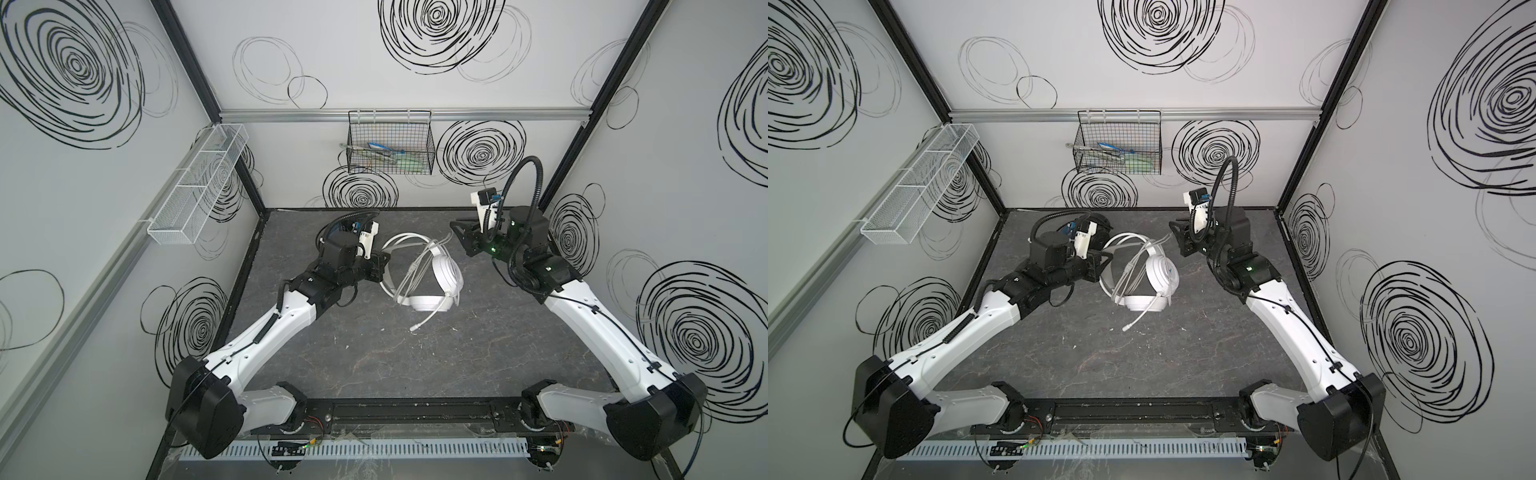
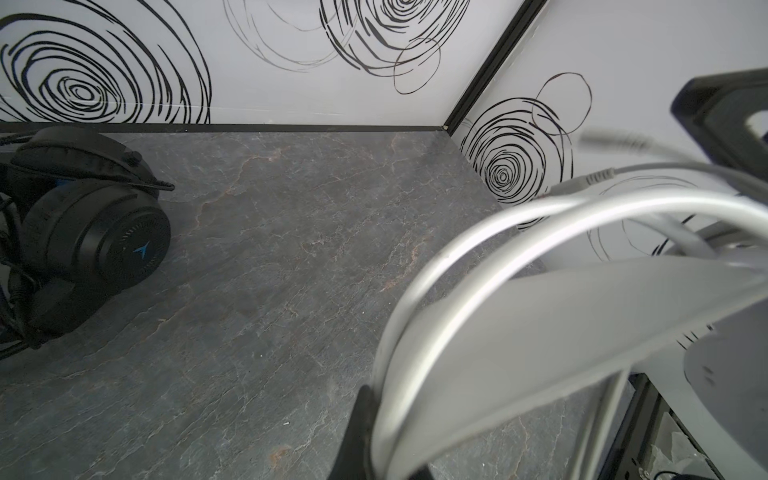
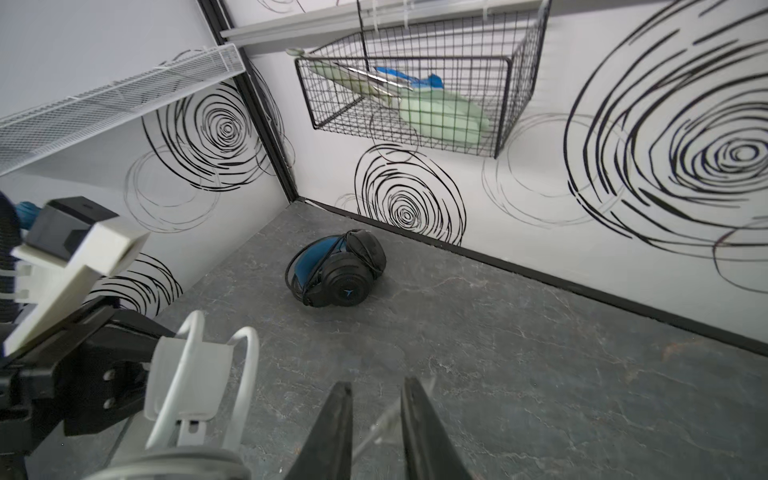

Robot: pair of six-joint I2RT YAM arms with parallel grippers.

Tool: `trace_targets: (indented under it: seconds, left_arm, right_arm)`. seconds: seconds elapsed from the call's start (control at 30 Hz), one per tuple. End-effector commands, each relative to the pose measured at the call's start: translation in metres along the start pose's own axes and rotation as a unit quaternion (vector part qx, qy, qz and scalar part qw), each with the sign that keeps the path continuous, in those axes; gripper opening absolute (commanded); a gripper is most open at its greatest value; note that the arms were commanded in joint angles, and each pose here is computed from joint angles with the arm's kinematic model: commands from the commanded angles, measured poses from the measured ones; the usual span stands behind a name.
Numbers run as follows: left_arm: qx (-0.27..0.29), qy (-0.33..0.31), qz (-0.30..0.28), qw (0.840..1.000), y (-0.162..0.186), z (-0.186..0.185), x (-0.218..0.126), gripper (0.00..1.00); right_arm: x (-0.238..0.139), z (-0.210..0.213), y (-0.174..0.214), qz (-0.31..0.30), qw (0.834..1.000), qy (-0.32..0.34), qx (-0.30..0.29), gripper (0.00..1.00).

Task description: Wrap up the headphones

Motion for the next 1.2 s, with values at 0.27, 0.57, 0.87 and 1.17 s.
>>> trace_targets:
  seconds: [0.27, 0.57, 0.87, 1.17]
  left_arm:
    - [-0.049, -0.058, 0.026, 0.997, -0.001, 0.012, 0.009, 0.0]
    - [-0.074, -0.142, 0.058, 0.985, 0.007, 0.037, 0.035, 0.0]
    - [-0.123, -0.219, 0.02, 0.968, -0.022, 0.058, 0.093, 0.0]
    - [-0.147, -0.27, 0.027, 0.951, -0.035, 0.086, 0.173, 0.0]
  right_arm:
    - [0.027, -0.033, 0.047, 0.052, 0.996, 0.066, 0.041, 0.53]
    - [-0.003, -0.073, 0.022, 0.04, 0.972, 0.23, -0.038, 0.84]
    - [-0.018, -0.067, 0.007, 0.021, 0.965, 0.255, -0.059, 0.97]
    - [-0.02, -0.063, 0.017, 0.025, 0.965, 0.254, -0.062, 0.97]
Point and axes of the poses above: each gripper's point midway between its finger pads, its own x axis out along the fingers, its own z axis along the line the jaws close on, y = z × x, the point moved 4 cm from there along -x, back along the fingers, and after that the axes turned 1 degree about x, right-handed, at the moved point
